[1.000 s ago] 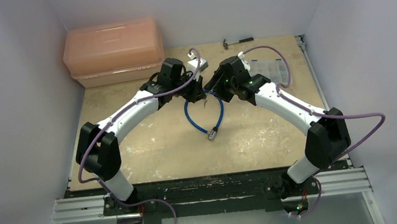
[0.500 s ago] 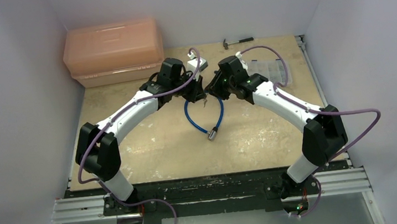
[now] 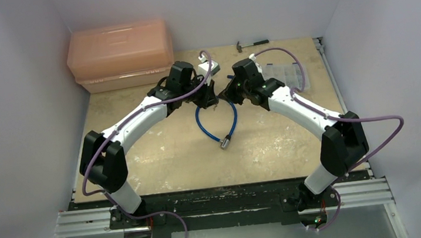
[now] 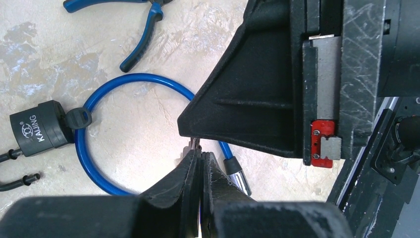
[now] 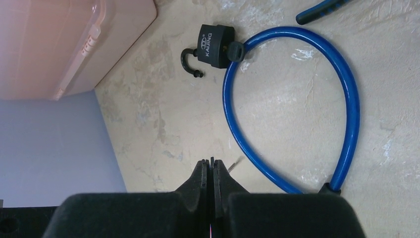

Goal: Unlock with the key

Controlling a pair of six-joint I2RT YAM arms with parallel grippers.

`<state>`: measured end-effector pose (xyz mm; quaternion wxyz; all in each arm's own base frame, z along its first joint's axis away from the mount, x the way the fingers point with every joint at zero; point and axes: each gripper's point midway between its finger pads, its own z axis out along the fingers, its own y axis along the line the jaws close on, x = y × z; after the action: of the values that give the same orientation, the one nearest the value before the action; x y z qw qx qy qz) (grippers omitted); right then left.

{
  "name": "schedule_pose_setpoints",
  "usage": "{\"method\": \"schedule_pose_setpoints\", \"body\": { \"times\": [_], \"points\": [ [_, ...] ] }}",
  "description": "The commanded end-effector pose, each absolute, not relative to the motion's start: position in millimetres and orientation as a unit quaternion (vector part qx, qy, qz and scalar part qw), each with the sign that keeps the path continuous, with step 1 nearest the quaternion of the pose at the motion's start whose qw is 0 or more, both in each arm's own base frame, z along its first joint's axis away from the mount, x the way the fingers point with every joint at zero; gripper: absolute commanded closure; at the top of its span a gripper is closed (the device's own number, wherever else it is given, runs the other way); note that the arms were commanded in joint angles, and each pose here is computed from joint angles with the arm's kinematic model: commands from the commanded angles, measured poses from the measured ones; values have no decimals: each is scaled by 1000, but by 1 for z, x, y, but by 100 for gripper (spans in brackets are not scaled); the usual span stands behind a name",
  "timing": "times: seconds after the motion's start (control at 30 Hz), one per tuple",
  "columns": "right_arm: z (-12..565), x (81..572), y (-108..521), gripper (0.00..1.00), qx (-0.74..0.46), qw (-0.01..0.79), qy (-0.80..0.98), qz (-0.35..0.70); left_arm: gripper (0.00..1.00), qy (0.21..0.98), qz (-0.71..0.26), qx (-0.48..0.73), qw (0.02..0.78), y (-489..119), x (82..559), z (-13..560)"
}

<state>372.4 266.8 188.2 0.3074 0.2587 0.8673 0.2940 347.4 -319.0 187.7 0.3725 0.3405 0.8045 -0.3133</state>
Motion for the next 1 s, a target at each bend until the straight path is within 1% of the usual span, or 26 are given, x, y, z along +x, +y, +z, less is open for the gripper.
{"method": "schedule_pose_setpoints", "body": {
  "times": [0.0, 0.07, 0.1, 0.2, 0.3, 0.37, 0.53, 0.7, 0.83, 0.97],
  "points": [
    [197, 375, 274, 100, 243, 315, 861, 318, 100, 778, -321, 355, 406, -322, 345, 215],
    [198, 376, 274, 100, 240, 319, 860, 319, 100, 777, -322, 355, 408, -323, 345, 217],
    [199, 375, 274, 100, 236, 321, 859, 320, 95, 777, -322, 355, 408, -323, 345, 217],
    [202, 376, 269, 100, 229, 337, 858, 314, 69, 772, -328, 358, 410, -323, 342, 221],
    [206, 375, 263, 100, 210, 359, 856, 307, 47, 758, -341, 364, 421, -323, 336, 233],
    [219, 372, 261, 100, 192, 382, 845, 321, 40, 744, -352, 369, 431, -324, 333, 241],
    [257, 355, 260, 100, 103, 452, 806, 368, 36, 704, -412, 367, 447, -324, 322, 268],
    [300, 334, 243, 100, 40, 536, 752, 382, 34, 649, -477, 347, 480, -322, 314, 308],
    [338, 312, 241, 100, -3, 574, 705, 417, 35, 601, -538, 329, 491, -319, 298, 335],
    [364, 296, 240, 100, -23, 591, 673, 444, 38, 553, -592, 326, 488, -317, 280, 358]
  ]
}}
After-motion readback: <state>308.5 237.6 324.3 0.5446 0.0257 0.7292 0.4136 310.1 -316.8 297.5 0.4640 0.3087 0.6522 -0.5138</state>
